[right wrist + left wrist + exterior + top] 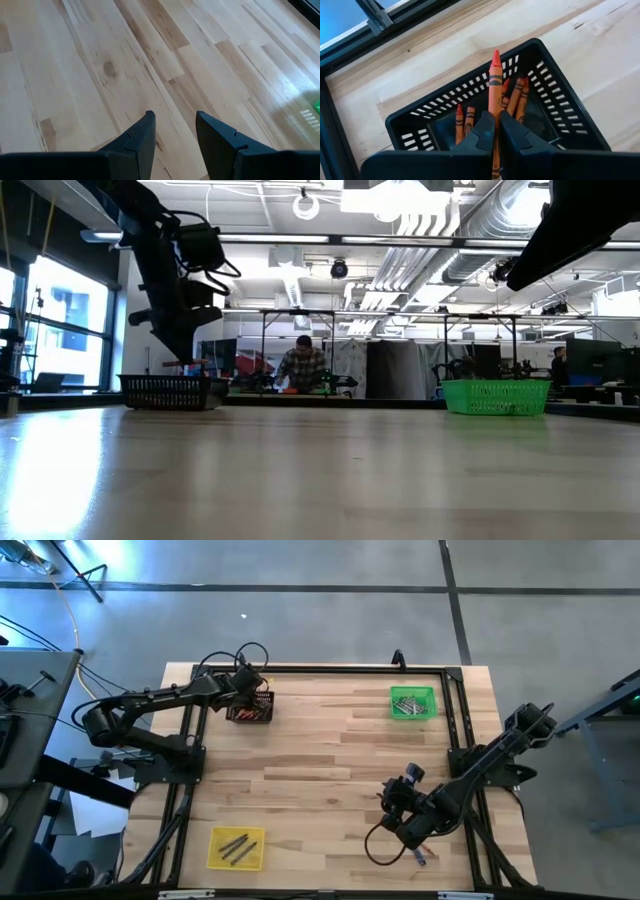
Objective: Sort crayons
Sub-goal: Put the orange crayon into the black bin, then put the blue crayon into the yellow bin
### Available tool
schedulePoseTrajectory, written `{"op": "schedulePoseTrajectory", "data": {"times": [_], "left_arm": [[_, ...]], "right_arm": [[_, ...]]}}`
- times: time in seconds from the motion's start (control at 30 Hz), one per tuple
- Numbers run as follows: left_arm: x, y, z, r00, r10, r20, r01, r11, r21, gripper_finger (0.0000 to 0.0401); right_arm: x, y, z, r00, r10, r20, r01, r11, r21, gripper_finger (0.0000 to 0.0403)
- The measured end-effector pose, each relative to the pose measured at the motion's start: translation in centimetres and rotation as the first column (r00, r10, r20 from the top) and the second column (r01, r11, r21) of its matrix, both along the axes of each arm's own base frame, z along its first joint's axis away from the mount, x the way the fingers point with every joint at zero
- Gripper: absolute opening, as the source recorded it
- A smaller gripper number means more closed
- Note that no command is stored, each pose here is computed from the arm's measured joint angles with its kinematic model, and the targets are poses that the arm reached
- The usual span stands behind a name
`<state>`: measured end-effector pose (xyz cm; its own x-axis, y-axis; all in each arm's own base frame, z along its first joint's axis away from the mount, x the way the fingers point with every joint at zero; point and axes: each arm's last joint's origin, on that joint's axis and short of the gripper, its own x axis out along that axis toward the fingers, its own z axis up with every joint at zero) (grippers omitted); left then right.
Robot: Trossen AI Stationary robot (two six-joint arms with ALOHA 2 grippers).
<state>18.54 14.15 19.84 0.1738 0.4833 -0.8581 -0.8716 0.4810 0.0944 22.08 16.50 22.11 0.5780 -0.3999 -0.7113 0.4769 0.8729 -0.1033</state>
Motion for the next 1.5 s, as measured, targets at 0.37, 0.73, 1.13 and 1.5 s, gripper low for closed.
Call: {"op": "schedulePoseTrajectory", "data": {"times": [0.37,0.73,1.13,1.5], "left_arm": [[0.0,0.0,0.0,1.000,0.005,0.003,-0.005,1.000,-0.003,0.0011],[0.0,0.0,0.0,1.000,0.003,0.006,-0.003,1.000,-0.008,0.0049],[0.7,-0.7,0.2,0.991,-0.084,0.101,0.095,0.989,-0.116,0.0060],[7.7,-8.8,3.7,0.666,-0.540,0.515,0.615,0.788,0.030,0.0060]], "right_arm": [[0.0,0.0,0.0,1.000,0.000,0.001,0.000,1.000,0.001,0.0134],[0.0,0.0,0.0,1.000,0.000,0.001,0.000,1.000,0.001,0.0134],[-0.1,0.3,-0.2,0.997,0.031,-0.075,-0.024,0.995,0.094,0.0134],[-1.9,2.4,-0.7,0.947,0.028,-0.321,0.145,0.852,0.503,0.0134]]}}
